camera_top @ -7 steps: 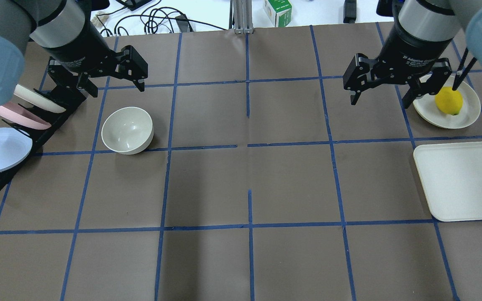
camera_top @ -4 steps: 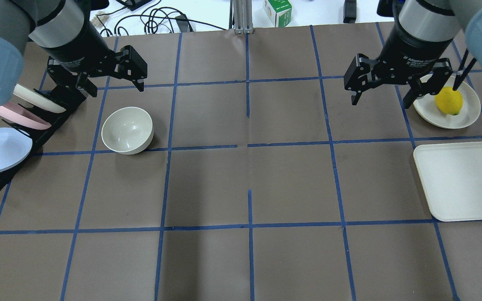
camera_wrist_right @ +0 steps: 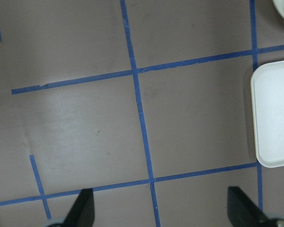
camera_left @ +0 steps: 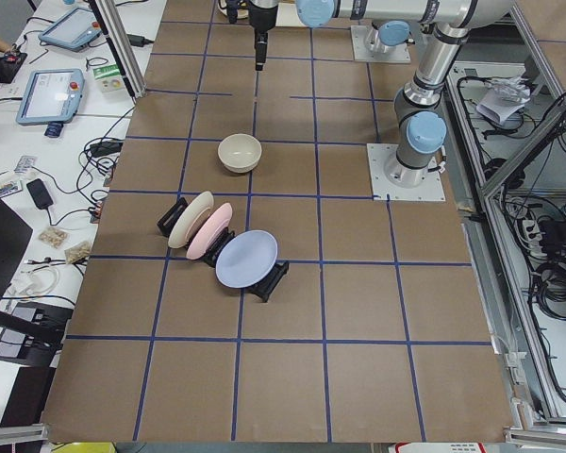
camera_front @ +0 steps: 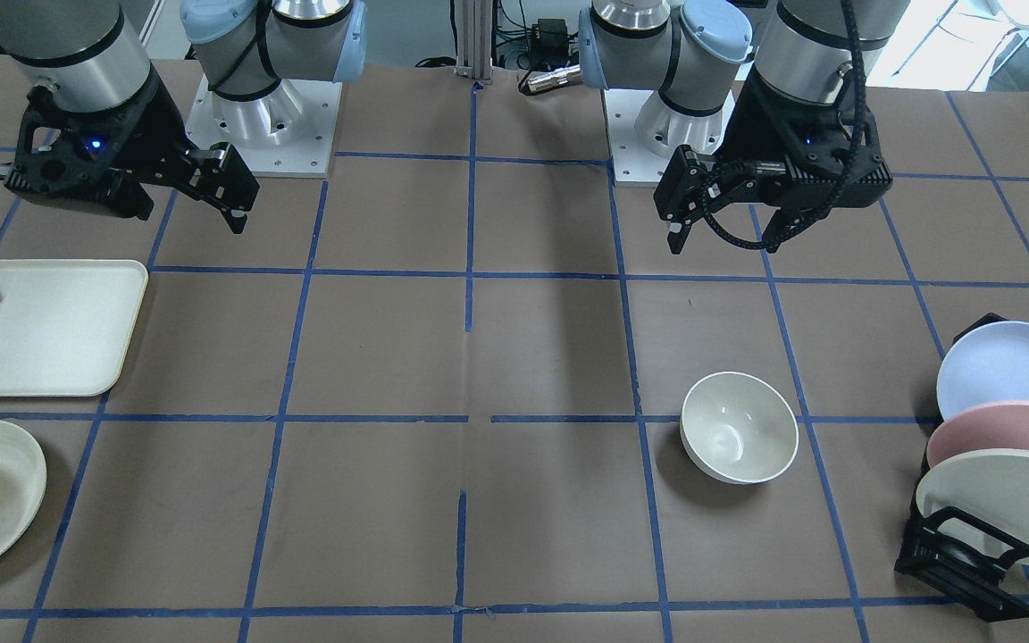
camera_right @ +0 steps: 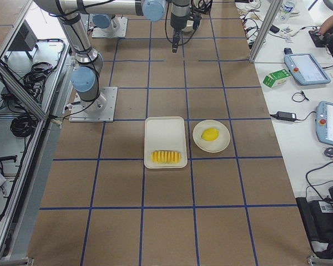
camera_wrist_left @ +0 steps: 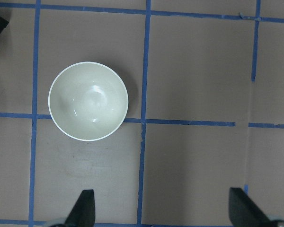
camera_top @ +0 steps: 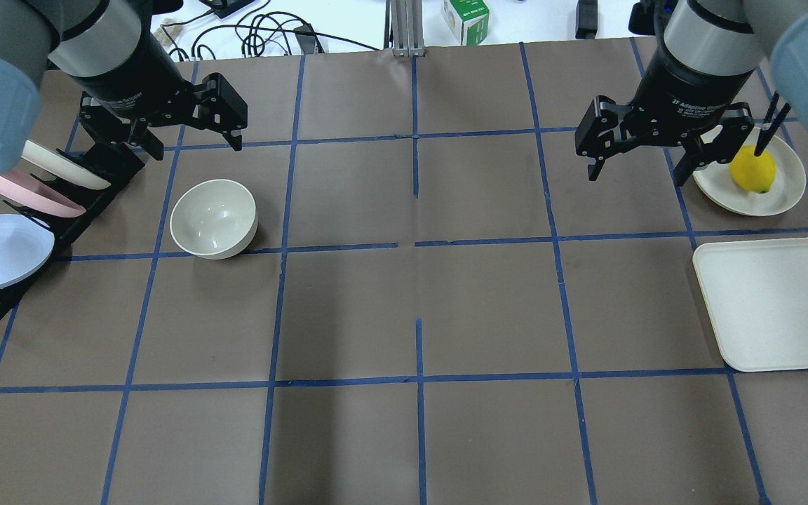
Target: Place bowl and put lemon in it
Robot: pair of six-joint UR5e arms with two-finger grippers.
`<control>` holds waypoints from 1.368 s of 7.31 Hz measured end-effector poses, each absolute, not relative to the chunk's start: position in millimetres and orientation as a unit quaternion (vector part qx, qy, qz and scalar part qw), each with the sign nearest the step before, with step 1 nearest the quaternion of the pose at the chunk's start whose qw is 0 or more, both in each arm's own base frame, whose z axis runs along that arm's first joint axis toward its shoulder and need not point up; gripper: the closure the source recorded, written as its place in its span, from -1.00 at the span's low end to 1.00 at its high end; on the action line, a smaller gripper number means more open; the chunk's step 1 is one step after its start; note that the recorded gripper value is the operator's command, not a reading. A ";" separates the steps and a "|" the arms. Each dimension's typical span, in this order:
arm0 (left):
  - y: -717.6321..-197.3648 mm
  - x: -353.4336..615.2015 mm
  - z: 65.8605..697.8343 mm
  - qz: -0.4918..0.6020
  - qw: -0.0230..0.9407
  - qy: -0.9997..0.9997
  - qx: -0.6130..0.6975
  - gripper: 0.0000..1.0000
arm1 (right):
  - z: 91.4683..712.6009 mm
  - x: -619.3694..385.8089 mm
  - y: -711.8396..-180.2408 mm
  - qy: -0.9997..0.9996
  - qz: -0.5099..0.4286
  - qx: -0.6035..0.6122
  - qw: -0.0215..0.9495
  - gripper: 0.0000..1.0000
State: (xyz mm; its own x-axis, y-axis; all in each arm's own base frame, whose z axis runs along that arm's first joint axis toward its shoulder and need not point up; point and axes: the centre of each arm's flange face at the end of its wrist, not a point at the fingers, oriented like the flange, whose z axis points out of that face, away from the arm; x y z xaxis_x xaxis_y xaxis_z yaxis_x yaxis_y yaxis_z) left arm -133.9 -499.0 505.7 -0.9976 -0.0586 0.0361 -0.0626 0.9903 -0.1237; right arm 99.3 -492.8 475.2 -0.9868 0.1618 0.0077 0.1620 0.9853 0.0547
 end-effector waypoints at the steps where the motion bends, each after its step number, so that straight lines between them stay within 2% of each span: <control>1: -498.5 -133.9 505.3 0.062 0.016 -0.997 0.030 -1.00 | 466.7 67.8 -508.5 -0.995 -0.024 -0.093 0.000 -1.00; 6: -509.5 -123.9 488.3 0.051 0.015 -0.998 0.035 -1.00 | 393.1 -95.5 -588.4 -0.999 0.029 -0.043 0.010 -1.00; 8: -549.1 -90.8 437.8 0.034 0.015 -0.998 0.052 -1.00 | 353.1 -150.5 -607.8 -0.999 0.042 -0.021 0.018 -1.00; 10: -586.2 -43.6 361.7 0.029 0.010 -0.999 0.020 -1.00 | 313.8 -180.2 -624.0 -0.998 0.052 -0.004 0.025 -1.00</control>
State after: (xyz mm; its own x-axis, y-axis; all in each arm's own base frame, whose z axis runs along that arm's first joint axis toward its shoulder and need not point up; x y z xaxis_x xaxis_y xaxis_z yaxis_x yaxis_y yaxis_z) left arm -43.6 -586.2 361.7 -0.9990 -0.0394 0.0202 -0.0405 0.9975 -0.0581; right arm -180.2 -624.0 313.8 -0.9987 0.0107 0.0500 0.0055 0.9946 -0.1035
